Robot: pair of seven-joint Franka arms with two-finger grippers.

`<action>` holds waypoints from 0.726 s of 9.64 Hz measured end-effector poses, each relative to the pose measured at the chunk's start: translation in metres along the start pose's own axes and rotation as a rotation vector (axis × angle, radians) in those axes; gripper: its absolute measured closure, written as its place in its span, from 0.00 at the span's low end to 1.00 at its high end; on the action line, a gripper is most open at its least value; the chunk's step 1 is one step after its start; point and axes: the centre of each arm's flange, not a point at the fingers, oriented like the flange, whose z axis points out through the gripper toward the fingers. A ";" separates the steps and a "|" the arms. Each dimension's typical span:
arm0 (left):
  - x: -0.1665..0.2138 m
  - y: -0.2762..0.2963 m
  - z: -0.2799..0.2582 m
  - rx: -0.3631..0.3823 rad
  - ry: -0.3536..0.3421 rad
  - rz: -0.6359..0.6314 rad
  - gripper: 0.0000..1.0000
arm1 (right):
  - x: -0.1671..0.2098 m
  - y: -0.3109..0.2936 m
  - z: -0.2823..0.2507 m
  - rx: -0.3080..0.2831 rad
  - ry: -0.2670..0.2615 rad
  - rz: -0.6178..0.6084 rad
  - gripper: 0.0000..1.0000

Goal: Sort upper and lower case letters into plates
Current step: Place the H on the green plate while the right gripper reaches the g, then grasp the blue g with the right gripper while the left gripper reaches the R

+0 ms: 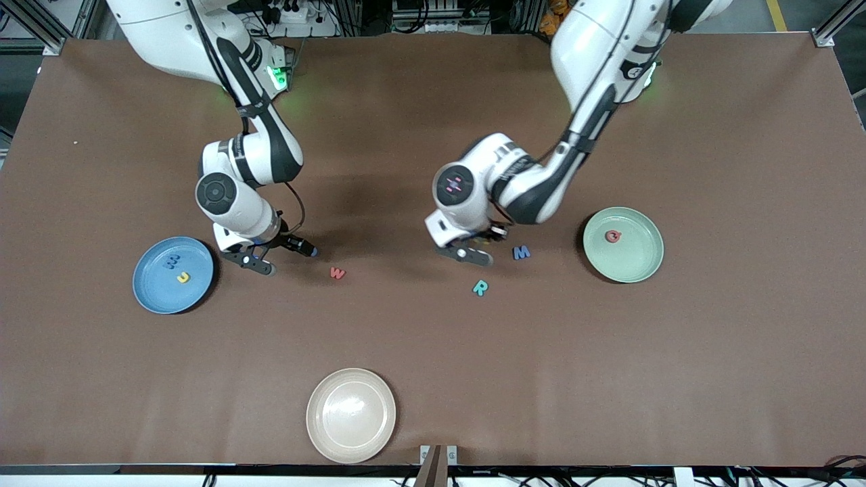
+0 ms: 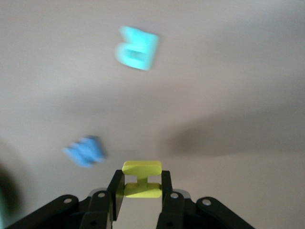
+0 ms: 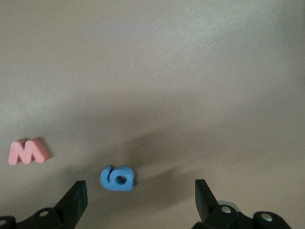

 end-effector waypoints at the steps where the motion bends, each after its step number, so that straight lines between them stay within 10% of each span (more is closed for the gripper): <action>1: 0.011 -0.056 -0.007 0.004 0.001 0.014 0.65 | -0.009 -0.010 0.003 -0.005 -0.003 -0.024 0.00; 7: -0.082 -0.305 0.040 -0.072 -0.026 0.074 0.65 | -0.017 -0.019 0.042 -0.026 0.010 -0.051 0.00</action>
